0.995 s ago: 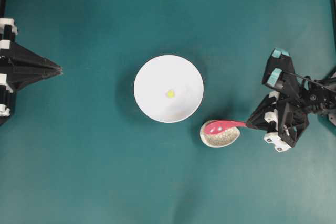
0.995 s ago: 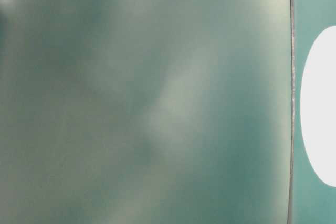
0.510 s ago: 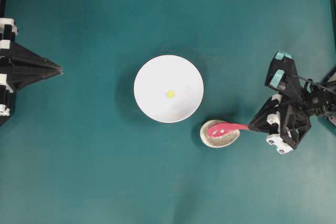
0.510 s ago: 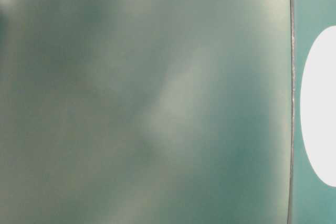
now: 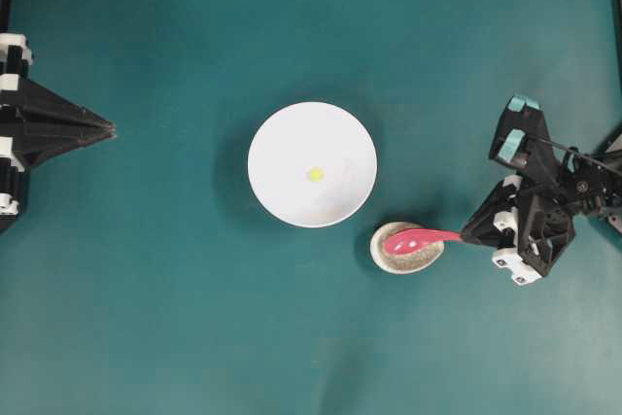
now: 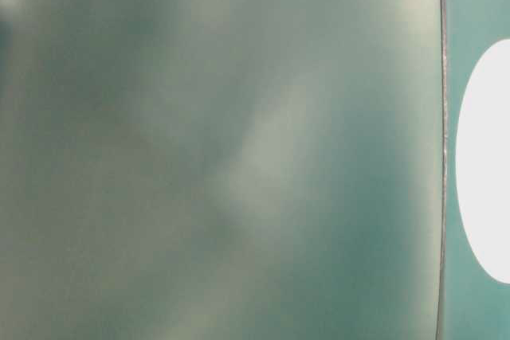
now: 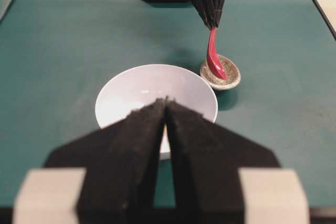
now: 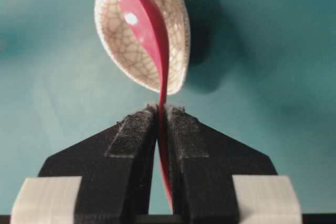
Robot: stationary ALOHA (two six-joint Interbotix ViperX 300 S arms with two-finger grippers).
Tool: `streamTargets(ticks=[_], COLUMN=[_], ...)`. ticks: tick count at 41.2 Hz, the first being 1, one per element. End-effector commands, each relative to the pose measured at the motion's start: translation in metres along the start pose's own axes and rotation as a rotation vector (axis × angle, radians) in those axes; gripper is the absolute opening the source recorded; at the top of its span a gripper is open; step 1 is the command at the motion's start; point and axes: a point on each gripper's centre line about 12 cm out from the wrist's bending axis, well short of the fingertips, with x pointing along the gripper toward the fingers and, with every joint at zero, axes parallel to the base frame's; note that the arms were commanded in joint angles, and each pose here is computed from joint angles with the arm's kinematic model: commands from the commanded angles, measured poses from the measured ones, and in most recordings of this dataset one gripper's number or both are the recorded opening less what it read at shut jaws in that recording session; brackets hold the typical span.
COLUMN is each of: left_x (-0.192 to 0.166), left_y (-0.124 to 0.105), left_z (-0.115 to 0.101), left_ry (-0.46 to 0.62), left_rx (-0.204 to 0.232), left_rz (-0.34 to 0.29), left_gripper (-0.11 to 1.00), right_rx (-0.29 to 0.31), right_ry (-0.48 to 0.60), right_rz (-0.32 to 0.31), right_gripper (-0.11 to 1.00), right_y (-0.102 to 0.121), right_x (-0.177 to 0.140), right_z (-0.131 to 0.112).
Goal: Scoop the yellow hexagonal prism block from the bowl with a spoon using the right arm.
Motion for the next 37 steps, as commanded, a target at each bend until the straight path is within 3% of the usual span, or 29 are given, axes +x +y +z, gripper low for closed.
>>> streamTargets(ticks=[1,11,21,24,31,37], left_x=[0.0018,0.0018,0.0017,0.0018,0.0017,0.0017], left_y=[0.0004,0.0004,0.0005,0.0001,0.0005,0.0005], left_z=[0.0099,0.0099,0.0107,0.0099,0.0109,0.0117], left_ry=[-0.021,-0.021,-0.025,-0.021,-0.026,-0.029], left_rx=[-0.006,-0.014,-0.014,-0.014,-0.014,-0.014], left_rz=[0.002,0.002,0.002,0.000,0.002,0.002], left_gripper=[0.08,0.08,0.08,0.08,0.08,0.08], right_rx=[-0.008,-0.028,-0.071,-0.113,-0.311,-0.426], right_ry=[0.001,0.026,0.032,0.028,0.022,0.014], right_rz=[0.006,-0.015,-0.025,-0.029,-0.049,-0.065], right_gripper=[0.18,0.46,0.49,0.49,0.51,0.52], right_y=[0.0037,0.0011,0.0001,-0.0003,0.0003,0.0003], right_x=[-0.0016,-0.0014,-0.0015,-0.0018,0.0006,0.0042], right_z=[0.0017,-0.0012,-0.0015,-0.0009,0.0000,0.0034])
